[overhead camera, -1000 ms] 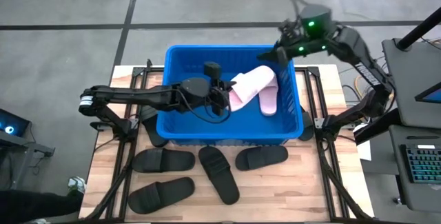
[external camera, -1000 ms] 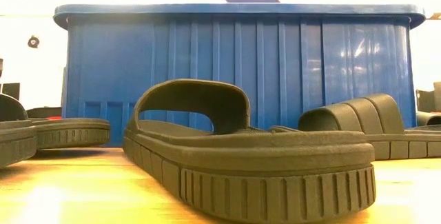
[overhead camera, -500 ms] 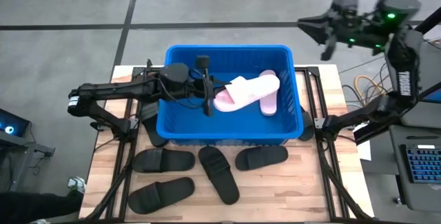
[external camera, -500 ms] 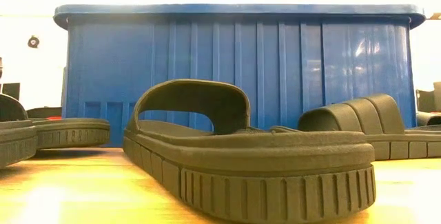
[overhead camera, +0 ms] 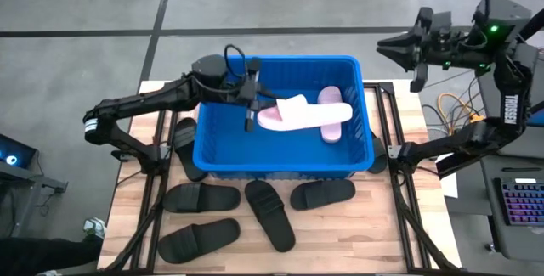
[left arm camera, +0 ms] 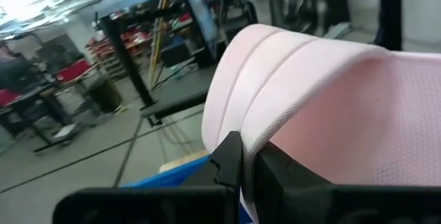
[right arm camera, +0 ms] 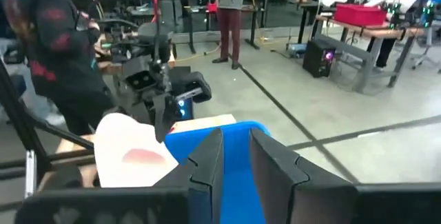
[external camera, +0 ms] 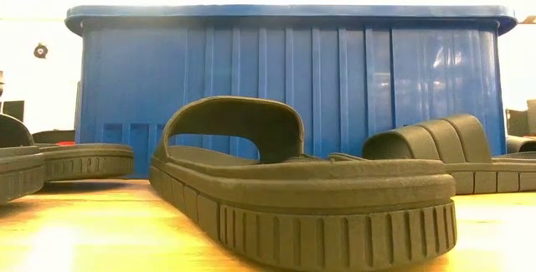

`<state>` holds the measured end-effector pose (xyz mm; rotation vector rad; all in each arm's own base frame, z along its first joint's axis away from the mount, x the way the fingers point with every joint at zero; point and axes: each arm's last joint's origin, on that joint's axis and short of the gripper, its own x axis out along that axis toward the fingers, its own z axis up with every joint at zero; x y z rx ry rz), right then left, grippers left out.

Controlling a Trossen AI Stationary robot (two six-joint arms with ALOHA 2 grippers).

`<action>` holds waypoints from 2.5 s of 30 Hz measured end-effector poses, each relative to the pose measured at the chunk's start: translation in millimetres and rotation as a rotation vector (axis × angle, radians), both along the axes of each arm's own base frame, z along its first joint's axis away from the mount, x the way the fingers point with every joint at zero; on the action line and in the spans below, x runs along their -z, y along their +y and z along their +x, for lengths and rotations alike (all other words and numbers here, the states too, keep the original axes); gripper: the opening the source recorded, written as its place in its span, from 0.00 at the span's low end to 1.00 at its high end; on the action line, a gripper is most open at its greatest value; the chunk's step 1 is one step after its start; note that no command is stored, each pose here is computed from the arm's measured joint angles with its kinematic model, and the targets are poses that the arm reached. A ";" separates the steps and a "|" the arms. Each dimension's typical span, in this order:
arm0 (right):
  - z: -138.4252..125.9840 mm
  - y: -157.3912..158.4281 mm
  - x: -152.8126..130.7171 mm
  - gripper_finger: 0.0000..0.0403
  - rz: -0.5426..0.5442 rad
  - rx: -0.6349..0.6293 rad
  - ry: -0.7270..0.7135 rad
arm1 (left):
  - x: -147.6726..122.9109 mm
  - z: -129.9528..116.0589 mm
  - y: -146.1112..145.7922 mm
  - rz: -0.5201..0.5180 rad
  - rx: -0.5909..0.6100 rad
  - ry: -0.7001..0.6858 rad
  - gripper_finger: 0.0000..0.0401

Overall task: Pick and place slides into bin
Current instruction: Stack the pink slide on top of the pink slide into the blue bin

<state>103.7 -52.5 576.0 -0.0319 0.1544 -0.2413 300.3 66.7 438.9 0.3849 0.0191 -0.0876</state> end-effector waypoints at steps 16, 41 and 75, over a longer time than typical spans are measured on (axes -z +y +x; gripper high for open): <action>27.5 -13.9 8.8 0.28 -0.112 -0.115 0.096 | -5.3 6.6 12.8 0.004 0.237 -0.153 0.00; 28.6 -2.2 9.2 0.60 -0.310 -0.488 0.066 | -13.9 5.9 15.1 0.025 0.307 -0.252 0.00; 79.7 -4.4 24.4 0.57 -0.203 -0.614 0.135 | 3.9 27.7 20.1 -0.083 0.429 -0.215 0.00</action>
